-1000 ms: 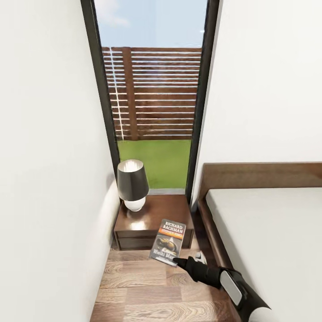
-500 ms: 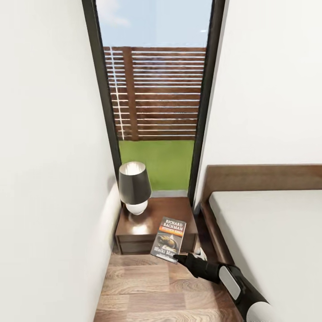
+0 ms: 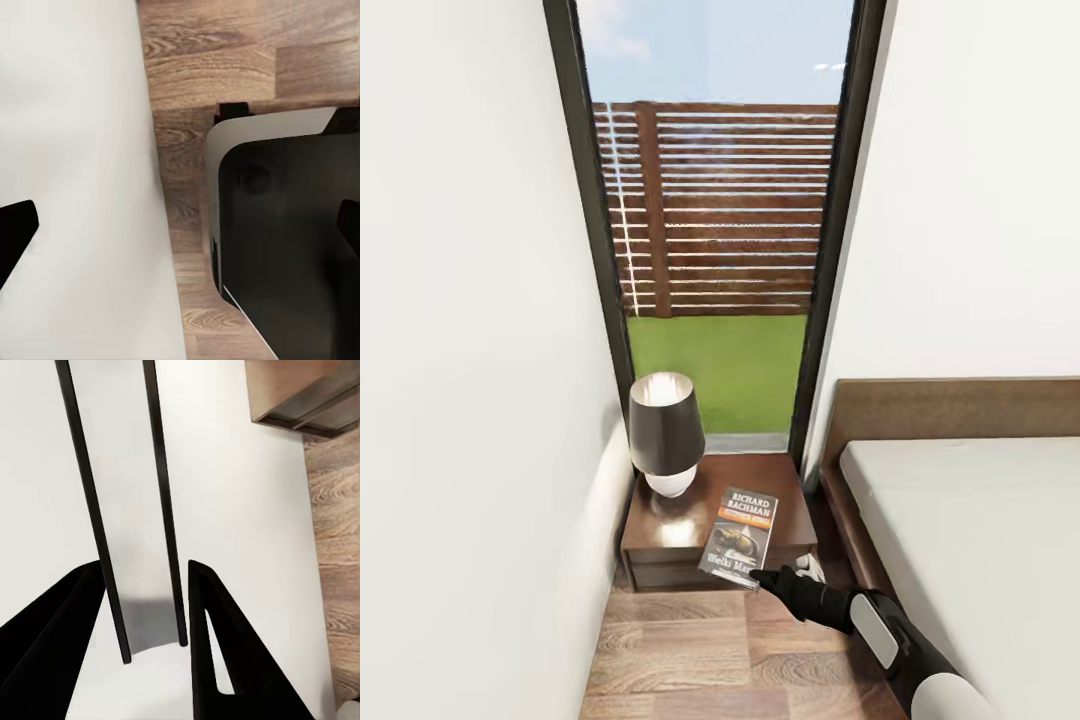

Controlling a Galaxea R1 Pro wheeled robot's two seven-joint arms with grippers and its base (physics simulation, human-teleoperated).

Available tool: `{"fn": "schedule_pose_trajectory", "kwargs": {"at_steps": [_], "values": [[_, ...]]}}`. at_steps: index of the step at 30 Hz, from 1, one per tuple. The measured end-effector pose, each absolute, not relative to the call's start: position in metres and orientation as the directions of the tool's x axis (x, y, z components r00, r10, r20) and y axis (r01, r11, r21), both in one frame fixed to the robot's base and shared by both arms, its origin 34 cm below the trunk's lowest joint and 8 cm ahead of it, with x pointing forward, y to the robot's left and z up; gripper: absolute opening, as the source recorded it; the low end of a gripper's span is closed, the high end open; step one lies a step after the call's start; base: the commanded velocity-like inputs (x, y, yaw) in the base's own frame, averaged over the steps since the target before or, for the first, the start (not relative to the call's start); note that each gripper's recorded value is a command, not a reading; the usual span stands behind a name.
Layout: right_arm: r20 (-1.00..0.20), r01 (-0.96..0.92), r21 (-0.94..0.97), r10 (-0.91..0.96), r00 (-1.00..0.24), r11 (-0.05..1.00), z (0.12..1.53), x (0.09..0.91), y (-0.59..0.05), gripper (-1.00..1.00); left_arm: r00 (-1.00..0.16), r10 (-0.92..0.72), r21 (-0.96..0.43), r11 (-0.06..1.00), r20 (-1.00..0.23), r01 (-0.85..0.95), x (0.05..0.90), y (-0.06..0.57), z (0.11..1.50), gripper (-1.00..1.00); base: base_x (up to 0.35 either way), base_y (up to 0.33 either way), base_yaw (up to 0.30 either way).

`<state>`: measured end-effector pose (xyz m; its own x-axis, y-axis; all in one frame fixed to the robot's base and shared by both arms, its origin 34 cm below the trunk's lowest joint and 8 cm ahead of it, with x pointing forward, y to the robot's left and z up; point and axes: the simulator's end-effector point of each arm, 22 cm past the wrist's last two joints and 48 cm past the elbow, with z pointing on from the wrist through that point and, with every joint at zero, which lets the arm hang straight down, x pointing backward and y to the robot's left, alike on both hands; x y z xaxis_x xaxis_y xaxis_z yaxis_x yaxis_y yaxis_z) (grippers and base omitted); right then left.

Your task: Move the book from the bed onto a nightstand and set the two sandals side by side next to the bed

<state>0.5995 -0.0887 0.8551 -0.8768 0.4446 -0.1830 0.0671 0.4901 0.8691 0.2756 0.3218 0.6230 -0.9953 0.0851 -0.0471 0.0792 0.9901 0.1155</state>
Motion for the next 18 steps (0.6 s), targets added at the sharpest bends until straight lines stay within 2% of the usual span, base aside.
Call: {"fn": "schedule_pose_trajectory", "kwargs": {"at_steps": [18], "values": [[-0.195, 0.059, 0.869, 0.451, -0.871, 0.491, 0.8606, 0.6077, -0.0925, -1.0, -0.995, 0.085, 0.115, 0.99, -0.048, 0.079, 0.2758, 0.3217, 0.6231, 1.0, 0.283, -0.027, 0.0]]}}
